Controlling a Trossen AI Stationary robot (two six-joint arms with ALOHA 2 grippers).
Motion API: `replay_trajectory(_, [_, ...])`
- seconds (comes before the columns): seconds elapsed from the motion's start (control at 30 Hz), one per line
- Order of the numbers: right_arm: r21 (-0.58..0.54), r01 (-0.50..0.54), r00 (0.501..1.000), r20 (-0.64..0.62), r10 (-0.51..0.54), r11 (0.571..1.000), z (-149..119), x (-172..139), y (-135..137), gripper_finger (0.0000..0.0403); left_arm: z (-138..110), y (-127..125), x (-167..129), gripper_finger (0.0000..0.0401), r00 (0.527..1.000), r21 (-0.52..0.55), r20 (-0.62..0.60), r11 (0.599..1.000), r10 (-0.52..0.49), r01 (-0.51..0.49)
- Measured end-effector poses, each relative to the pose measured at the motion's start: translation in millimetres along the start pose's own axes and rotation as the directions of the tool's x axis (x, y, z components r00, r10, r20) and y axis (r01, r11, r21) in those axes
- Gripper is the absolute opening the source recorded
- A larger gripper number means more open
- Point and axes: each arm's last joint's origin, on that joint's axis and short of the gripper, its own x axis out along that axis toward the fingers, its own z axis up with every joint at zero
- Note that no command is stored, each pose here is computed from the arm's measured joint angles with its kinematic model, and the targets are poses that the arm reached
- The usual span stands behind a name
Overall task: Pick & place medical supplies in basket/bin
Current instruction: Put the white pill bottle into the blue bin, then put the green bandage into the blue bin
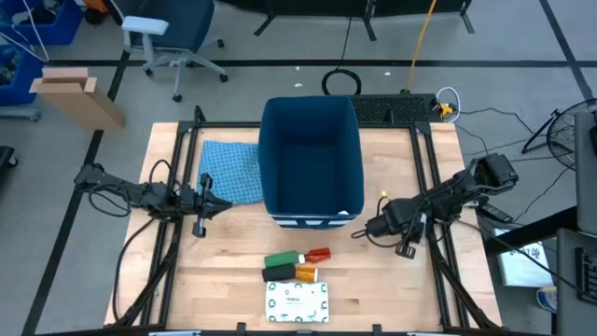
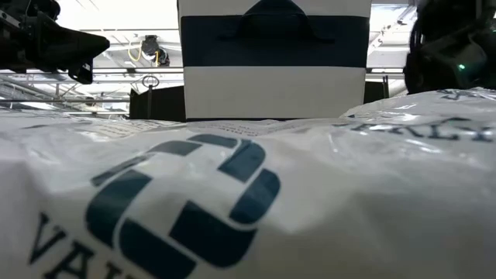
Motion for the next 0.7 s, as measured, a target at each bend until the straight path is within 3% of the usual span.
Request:
replay_trajectory(0.2, [0.010,0.052,0.993,0.102,-0.052,0.999,9.1,-3.9,-4.6,0.0000,0.0,0.0,0.0,0.0033,1.000,0.000,0.000,1.000,0.000,0.000])
replay_trajectory(0.47, [-0.012,0.087,0.996,0.017,-0.087,0.996,-4.2,-36.8,-1.3,0.0000,0.0,0.0,0.0,0.0033,1.000,0.000,0.000,1.000,0.000,0.000])
replay_trajectory(0.7, [0.017,0.260,0.965,0.021,-0.260,0.965,-9.3,-52.0,-11.7,0.0000,0.0,0.0,0.0,0.0033,1.000,0.001,0.000,1.000,0.000,0.000])
